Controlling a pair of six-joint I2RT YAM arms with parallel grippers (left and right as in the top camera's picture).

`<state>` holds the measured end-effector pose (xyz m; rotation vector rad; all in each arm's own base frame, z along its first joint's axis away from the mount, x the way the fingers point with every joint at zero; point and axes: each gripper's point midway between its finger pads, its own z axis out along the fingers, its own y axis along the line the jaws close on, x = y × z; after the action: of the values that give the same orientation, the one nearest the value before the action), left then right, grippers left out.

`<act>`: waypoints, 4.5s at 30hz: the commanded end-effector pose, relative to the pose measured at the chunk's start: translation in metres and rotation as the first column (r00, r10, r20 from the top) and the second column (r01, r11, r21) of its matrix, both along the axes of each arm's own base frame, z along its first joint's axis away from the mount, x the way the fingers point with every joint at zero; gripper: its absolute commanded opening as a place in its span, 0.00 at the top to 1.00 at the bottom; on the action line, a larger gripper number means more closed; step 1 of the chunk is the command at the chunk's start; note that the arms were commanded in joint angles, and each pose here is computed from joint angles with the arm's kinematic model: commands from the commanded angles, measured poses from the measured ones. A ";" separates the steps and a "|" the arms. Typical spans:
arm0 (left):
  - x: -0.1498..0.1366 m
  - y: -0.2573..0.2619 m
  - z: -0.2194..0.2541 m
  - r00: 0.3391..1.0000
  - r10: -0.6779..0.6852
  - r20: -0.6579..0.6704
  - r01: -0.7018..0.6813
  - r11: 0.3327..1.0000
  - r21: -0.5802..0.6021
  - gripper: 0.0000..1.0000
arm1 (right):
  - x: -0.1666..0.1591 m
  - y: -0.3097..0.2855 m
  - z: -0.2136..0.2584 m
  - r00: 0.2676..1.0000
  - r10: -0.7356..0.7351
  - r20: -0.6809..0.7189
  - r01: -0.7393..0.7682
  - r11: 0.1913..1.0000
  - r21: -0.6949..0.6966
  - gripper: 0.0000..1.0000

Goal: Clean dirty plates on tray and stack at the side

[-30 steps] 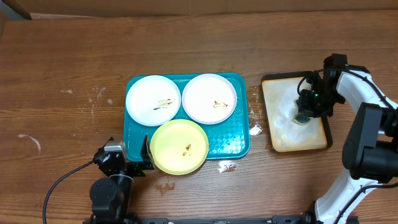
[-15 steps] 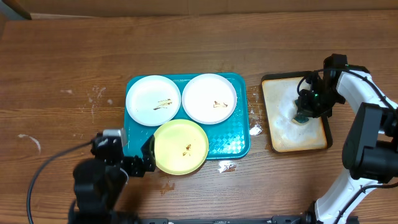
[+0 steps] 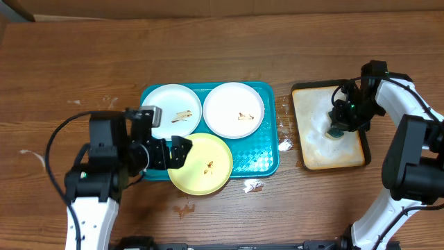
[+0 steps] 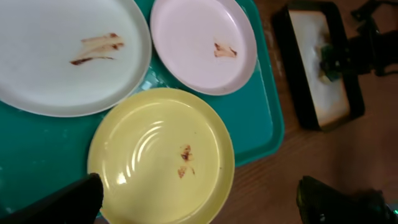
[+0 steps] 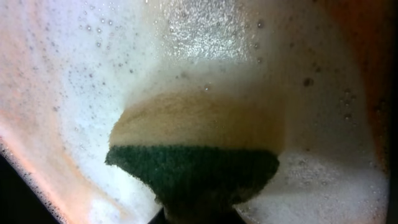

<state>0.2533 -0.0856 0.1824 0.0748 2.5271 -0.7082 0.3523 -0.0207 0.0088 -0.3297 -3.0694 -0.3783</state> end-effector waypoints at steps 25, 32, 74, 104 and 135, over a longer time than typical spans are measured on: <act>0.040 0.012 -0.005 0.985 0.033 -0.171 0.001 0.980 0.197 0.00 | 0.008 0.003 0.007 1.000 -0.007 0.019 0.007 1.000 0.017 0.96; 0.082 -0.015 0.010 0.988 -0.030 -0.155 0.064 0.972 0.224 0.70 | 0.011 0.002 0.012 1.000 -0.007 0.020 0.007 1.000 0.017 0.96; 0.131 -0.088 -0.124 0.926 -0.022 -0.376 0.103 0.975 0.198 0.57 | 0.016 0.058 0.104 0.987 0.136 0.090 -0.138 0.990 0.020 0.96; 0.123 -0.061 -0.156 0.789 0.382 -0.482 -0.225 0.909 0.351 0.62 | 0.016 0.058 0.105 0.987 0.136 0.091 -0.138 0.990 0.020 0.96; 0.129 -0.084 -0.198 0.789 0.334 -0.516 -0.188 0.931 0.314 0.96 | 0.014 0.059 0.105 0.988 0.133 0.081 -0.135 0.991 0.023 0.96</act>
<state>0.3893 -0.1694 0.0052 -0.4613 3.0412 -0.3497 0.3598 0.0382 0.0948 -0.1123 -3.0782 -0.4288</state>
